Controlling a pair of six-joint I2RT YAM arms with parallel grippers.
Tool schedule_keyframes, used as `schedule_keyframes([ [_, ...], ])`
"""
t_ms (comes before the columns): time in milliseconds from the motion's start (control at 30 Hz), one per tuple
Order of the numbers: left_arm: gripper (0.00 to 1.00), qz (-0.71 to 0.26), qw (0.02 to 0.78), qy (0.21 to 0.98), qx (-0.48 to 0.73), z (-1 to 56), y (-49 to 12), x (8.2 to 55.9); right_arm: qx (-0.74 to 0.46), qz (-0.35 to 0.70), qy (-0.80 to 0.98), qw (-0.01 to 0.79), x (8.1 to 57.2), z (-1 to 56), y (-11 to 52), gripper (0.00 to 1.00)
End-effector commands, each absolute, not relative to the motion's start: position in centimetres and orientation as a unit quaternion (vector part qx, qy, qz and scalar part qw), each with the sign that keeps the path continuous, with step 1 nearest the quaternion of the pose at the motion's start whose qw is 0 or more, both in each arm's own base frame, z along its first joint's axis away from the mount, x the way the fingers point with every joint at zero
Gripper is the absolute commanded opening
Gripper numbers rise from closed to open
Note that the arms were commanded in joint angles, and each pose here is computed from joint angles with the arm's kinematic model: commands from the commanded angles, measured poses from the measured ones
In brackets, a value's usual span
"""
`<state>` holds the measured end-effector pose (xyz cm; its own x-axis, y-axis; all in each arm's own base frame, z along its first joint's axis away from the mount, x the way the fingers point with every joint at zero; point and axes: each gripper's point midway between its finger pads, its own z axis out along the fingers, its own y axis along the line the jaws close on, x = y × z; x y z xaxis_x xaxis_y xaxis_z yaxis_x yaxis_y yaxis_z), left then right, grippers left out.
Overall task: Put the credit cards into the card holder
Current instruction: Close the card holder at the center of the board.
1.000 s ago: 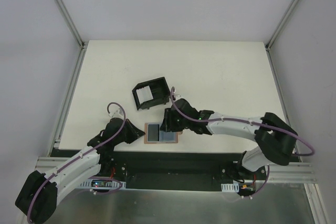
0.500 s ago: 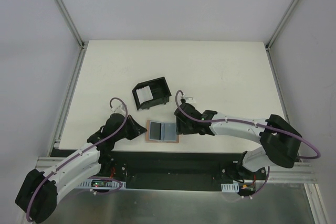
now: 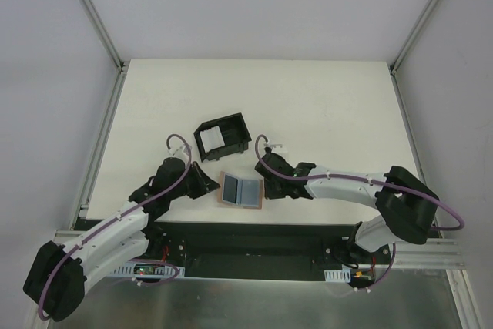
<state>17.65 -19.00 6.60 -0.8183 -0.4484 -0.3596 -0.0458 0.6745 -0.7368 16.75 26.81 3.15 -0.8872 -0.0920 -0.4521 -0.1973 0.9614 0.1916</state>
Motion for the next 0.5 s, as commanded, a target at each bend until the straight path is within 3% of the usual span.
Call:
schedule_keyframes([
  [0, 0.0, -0.398, 0.269, 0.872, -0.096, 9.1, -20.7, 18.1, -0.084, 0.149, 0.954, 0.245, 17.0, 4.0, 27.8, 0.02],
  [333, 0.01, -0.413, 0.214, 0.884, -0.036, 9.0, -26.4, 16.9, -0.055, 0.191, 0.94, 0.278, 17.5, 4.7, 27.8, 0.03],
  [467, 0.12, -0.444, 0.177, 0.878, -0.022, 8.5, -28.9, 16.6, -0.041, 0.202, 0.936, 0.285, 17.5, 4.6, 27.4, 0.04],
])
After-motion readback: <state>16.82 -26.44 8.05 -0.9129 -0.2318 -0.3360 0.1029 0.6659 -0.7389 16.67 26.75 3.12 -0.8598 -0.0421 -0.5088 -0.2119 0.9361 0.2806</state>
